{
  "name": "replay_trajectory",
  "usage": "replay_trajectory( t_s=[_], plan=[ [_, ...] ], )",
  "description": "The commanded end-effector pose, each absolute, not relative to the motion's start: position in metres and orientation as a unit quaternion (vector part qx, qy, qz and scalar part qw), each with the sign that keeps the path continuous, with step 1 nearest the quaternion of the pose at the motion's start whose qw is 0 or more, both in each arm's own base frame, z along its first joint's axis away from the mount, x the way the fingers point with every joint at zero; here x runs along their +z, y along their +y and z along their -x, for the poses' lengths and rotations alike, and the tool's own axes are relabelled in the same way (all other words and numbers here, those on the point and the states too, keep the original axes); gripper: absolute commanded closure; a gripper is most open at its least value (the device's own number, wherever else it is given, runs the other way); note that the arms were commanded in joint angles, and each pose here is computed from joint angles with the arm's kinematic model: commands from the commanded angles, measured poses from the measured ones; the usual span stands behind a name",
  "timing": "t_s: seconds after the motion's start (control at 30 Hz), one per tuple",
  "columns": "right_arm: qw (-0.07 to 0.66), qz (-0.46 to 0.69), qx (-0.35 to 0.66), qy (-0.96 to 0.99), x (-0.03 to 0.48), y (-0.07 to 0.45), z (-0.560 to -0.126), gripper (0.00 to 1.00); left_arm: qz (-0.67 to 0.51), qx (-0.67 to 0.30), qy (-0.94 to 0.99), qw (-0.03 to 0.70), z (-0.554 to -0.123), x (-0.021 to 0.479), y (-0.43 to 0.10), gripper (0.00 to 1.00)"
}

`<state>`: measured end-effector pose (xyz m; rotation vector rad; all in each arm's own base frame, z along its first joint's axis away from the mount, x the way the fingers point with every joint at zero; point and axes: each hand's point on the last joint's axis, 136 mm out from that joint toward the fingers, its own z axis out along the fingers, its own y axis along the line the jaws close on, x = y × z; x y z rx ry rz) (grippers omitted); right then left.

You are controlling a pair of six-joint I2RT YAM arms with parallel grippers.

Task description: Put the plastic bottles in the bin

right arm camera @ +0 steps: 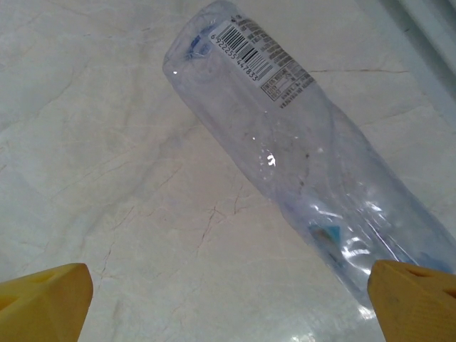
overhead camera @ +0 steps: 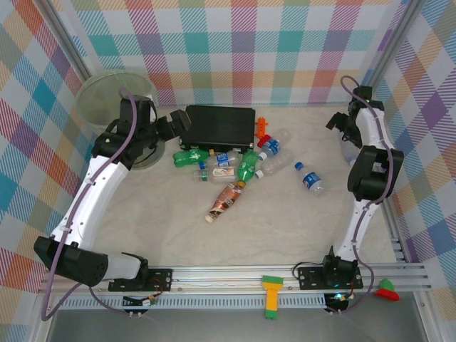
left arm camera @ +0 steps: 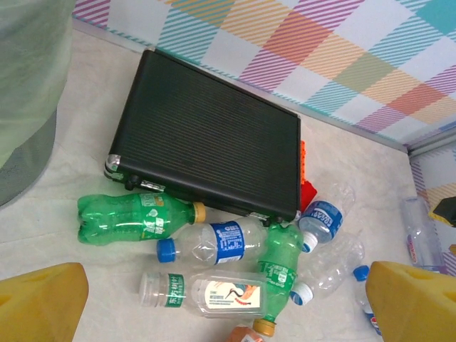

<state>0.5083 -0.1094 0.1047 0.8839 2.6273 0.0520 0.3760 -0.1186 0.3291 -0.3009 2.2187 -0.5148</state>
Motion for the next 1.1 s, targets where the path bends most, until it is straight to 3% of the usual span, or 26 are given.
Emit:
replay_trajectory(
  t_s=[0.0, 0.2, 0.7, 1.07],
  plan=[
    [0.163, -0.302, 0.034, 0.939, 0.099, -0.107, -0.511, 0.01, 0.122, -0.198, 0.882, 0.41, -0.379, 0.334, -0.119, 0.01],
    [0.136, -0.309, -0.002, 0.941, 0.082, -0.118, -0.504, 0.01, 0.117, -0.186, 0.887, 0.407, -0.382, 0.33, -0.117, 0.01],
    [0.184, -0.281, -0.024, 0.942, 0.114, -0.135, -0.513, 0.01, 0.121, -0.187, 0.885, 0.408, -0.384, 0.329, -0.117, 0.01],
    [0.128, -0.269, 0.017, 0.954, 0.075, -0.134, -0.507, 0.01, 0.136, -0.191, 0.882, 0.409, -0.378, 0.33, -0.114, 0.0]
  ],
)
